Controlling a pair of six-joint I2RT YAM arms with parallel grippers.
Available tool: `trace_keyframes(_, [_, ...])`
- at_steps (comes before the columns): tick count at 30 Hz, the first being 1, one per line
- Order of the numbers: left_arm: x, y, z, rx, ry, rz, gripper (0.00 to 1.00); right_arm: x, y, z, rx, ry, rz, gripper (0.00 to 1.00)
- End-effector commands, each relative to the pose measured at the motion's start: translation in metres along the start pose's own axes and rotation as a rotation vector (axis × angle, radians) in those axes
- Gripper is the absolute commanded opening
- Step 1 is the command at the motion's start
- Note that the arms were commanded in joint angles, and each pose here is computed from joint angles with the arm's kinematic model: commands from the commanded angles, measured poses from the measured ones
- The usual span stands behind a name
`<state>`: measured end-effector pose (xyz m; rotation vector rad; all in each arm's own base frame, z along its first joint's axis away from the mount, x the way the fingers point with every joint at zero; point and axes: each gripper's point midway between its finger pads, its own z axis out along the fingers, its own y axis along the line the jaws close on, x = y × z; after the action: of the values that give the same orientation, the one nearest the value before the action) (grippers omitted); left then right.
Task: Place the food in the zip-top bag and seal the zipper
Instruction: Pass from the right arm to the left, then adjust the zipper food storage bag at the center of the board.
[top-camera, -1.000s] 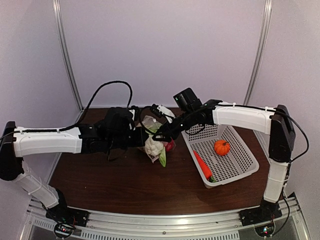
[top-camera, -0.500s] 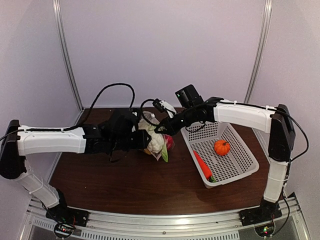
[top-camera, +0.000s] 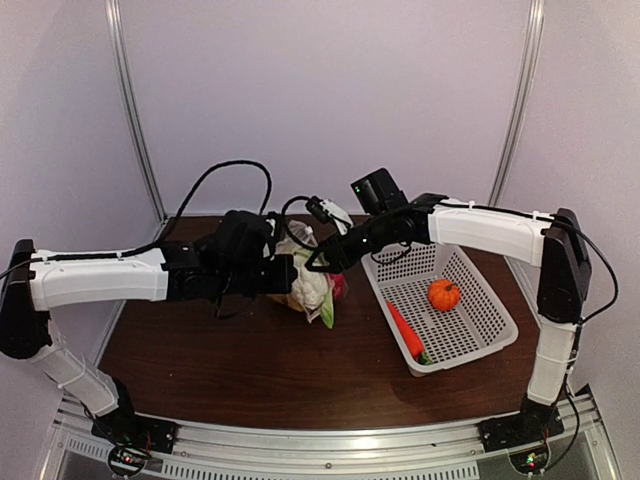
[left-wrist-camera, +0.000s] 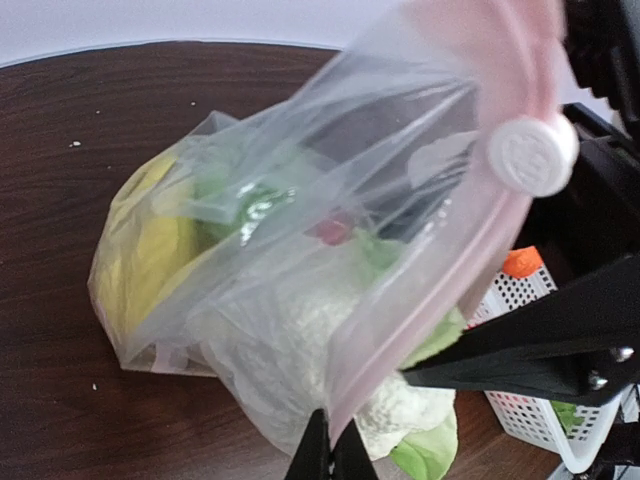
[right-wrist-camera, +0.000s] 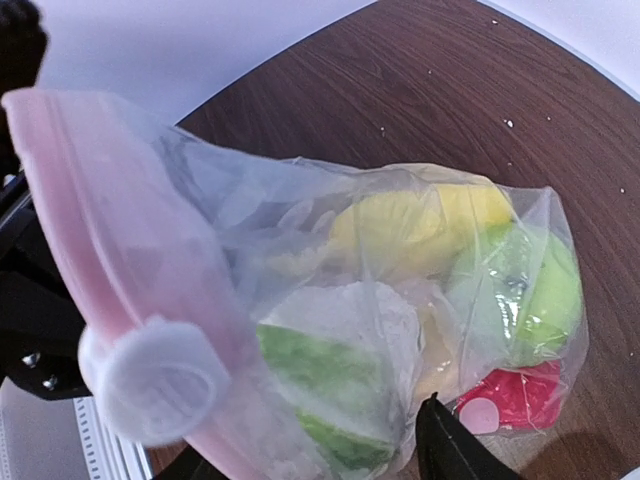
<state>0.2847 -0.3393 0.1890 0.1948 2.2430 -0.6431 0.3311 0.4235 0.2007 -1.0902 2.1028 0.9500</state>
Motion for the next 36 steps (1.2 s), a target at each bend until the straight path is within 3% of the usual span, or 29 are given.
trace_keyframes(1, [-0.063,-0.077,-0.05,0.304,-0.095,0.004,0.0,0.0,-0.017,0.0,0.095,0.017,0.066,0.56])
trace_keyframes(5, [-0.086,-0.083,-0.074,0.329,-0.133,-0.011,0.0,-0.024,-0.027,-0.025,0.128,-0.029,0.104,0.55])
trace_keyframes(8, [-0.091,-0.068,-0.075,0.283,-0.14,-0.026,0.0,-0.05,-0.009,-0.063,0.05,-0.107,0.067,0.52])
trace_keyframes(11, [-0.094,-0.062,-0.075,0.277,-0.148,-0.026,0.0,-0.056,0.015,-0.086,-0.039,-0.135,0.02,0.37])
trace_keyframes(13, [-0.095,-0.062,-0.074,0.282,-0.152,-0.015,0.0,-0.05,0.022,-0.085,-0.081,-0.108,0.034,0.35])
trace_keyframes(16, [-0.089,-0.069,-0.069,0.315,-0.128,0.034,0.0,-0.04,0.022,-0.082,-0.089,-0.081,0.06,0.46])
trace_keyframes(24, [-0.071,-0.086,-0.061,0.425,-0.073,0.083,0.0,-0.029,0.023,-0.072,-0.078,-0.079,0.08,0.52])
trace_keyframes(29, [-0.068,-0.095,-0.063,0.474,-0.061,0.089,0.0,-0.036,0.013,-0.059,-0.065,-0.075,0.094,0.46])
trace_keyframes(36, [-0.065,-0.093,-0.061,0.47,-0.056,0.092,0.0,-0.037,0.001,-0.045,-0.056,-0.076,0.131,0.25])
